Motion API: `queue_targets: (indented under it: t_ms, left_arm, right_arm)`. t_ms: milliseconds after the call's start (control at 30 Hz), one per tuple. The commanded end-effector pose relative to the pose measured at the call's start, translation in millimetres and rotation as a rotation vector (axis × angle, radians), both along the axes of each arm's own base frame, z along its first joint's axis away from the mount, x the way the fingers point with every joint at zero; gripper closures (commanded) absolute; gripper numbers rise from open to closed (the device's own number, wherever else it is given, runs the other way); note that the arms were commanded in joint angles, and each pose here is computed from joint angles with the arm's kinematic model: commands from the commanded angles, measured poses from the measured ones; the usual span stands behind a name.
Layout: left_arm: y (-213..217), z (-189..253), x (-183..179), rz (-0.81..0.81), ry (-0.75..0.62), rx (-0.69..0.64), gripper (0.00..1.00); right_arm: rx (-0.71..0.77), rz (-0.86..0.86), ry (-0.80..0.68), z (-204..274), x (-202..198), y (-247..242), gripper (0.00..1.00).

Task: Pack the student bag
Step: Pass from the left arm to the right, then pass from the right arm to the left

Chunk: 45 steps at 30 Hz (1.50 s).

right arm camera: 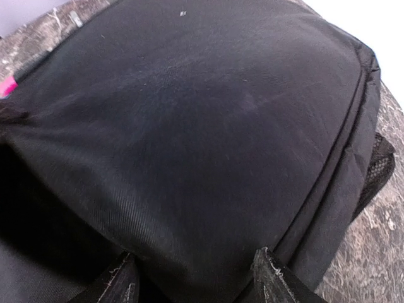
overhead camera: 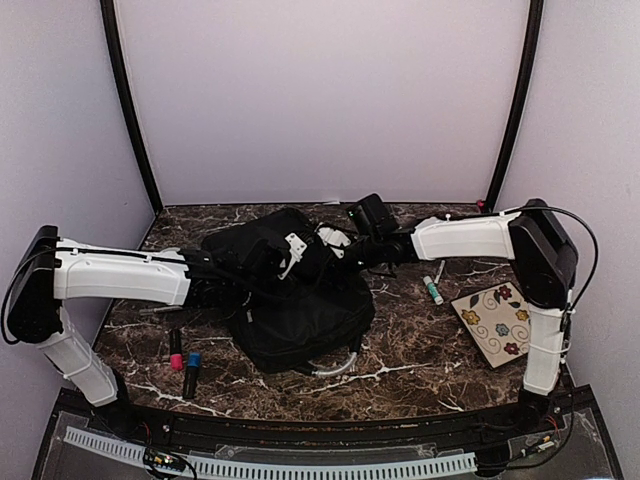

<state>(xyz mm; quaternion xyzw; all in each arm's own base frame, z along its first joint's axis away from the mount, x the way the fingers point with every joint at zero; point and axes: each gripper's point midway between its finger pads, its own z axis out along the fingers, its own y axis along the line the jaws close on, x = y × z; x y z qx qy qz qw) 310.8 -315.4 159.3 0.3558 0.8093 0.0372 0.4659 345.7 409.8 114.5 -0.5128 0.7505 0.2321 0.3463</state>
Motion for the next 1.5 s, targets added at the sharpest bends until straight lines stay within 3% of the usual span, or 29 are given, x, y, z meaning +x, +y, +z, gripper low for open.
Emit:
queue_targets:
  t_ms: [0, 167, 367, 467, 567, 667, 800, 967, 1067, 1267, 1467]
  left_arm:
    - [-20, 49, 0, -0.029, -0.072, -0.196, 1.0]
    - [-12, 42, -3, -0.02, -0.081, -0.186, 1.0]
    - [-5, 14, -9, -0.036, -0.06, -0.144, 0.99]
    - [-4, 0, -10, -0.034, -0.04, -0.119, 0.78]
    - [-5, -11, -9, -0.041, -0.033, -0.082, 0.56]
    - [-3, -23, -1, -0.02, -0.049, -0.011, 0.47]
    - [-12, -41, 6, -0.037, -0.042, 0.071, 0.44]
    - [3, -48, 32, 0.115, -0.14, 0.219, 0.46]
    - [13, -41, 40, 0.177, -0.215, 0.282, 0.52]
    - [-1, 14, 25, 0.104, -0.278, 0.159, 0.63]
    - [3, 53, 23, 0.055, -0.286, 0.074, 0.64]
  right_arm:
    - [-0.031, -0.062, -0.113, -11, 21, 15, 0.38]
    - [0.048, -0.115, -0.148, 15, 29, 17, 0.47]
    - [0.148, -0.132, -0.172, 58, 29, 18, 0.71]
    - [0.155, -0.133, -0.153, 57, 32, 19, 0.82]
    - [0.171, -0.131, -0.127, 57, 32, 20, 0.85]
    - [0.185, -0.116, -0.106, 59, 28, 21, 0.86]
    - [0.212, -0.095, -0.074, 64, 24, 23, 0.86]
    - [0.232, -0.061, -0.02, 63, 16, 27, 0.85]
    - [0.235, -0.054, 0.011, 59, 13, 26, 0.83]
    - [0.207, -0.043, 0.065, 52, 7, 16, 0.55]
    - [0.123, -0.012, 0.149, 33, -12, 3, 0.49]
